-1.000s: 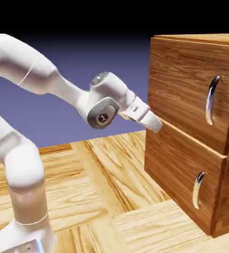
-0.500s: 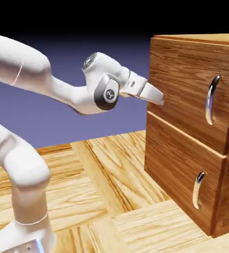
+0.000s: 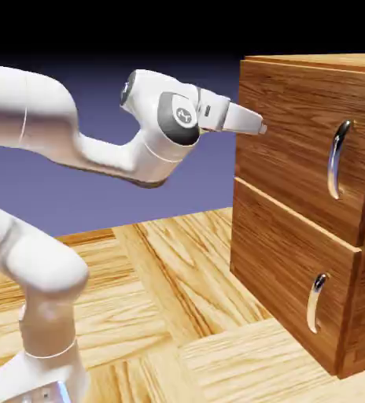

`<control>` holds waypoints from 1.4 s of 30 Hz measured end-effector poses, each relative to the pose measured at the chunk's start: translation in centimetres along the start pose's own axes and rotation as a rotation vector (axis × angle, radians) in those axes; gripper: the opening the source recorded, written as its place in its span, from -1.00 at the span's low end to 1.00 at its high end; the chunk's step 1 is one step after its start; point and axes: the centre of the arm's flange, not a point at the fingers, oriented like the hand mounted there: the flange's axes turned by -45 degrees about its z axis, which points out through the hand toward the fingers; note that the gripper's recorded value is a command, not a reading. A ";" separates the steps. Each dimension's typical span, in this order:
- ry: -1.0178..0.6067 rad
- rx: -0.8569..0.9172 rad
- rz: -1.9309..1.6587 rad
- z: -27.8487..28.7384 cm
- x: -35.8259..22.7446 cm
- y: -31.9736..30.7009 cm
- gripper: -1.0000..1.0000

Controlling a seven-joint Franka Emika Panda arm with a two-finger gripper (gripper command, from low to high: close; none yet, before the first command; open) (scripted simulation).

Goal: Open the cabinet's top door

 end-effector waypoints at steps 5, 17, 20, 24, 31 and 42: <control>0.065 -0.007 0.009 -0.4 0.2 1.8 0.00; 0.196 -0.023 0.042 0.5 -1.4 7.1 0.00; 0.221 -0.026 0.052 1.2 -2.2 8.6 0.00; 0.251 -0.030 0.065 2.4 -3.6 10.6 0.00; 0.288 -0.031 0.086 5.2 -6.9 13.9 0.00; 0.298 -0.030 0.093 11.3 -7.0 15.4 -1.00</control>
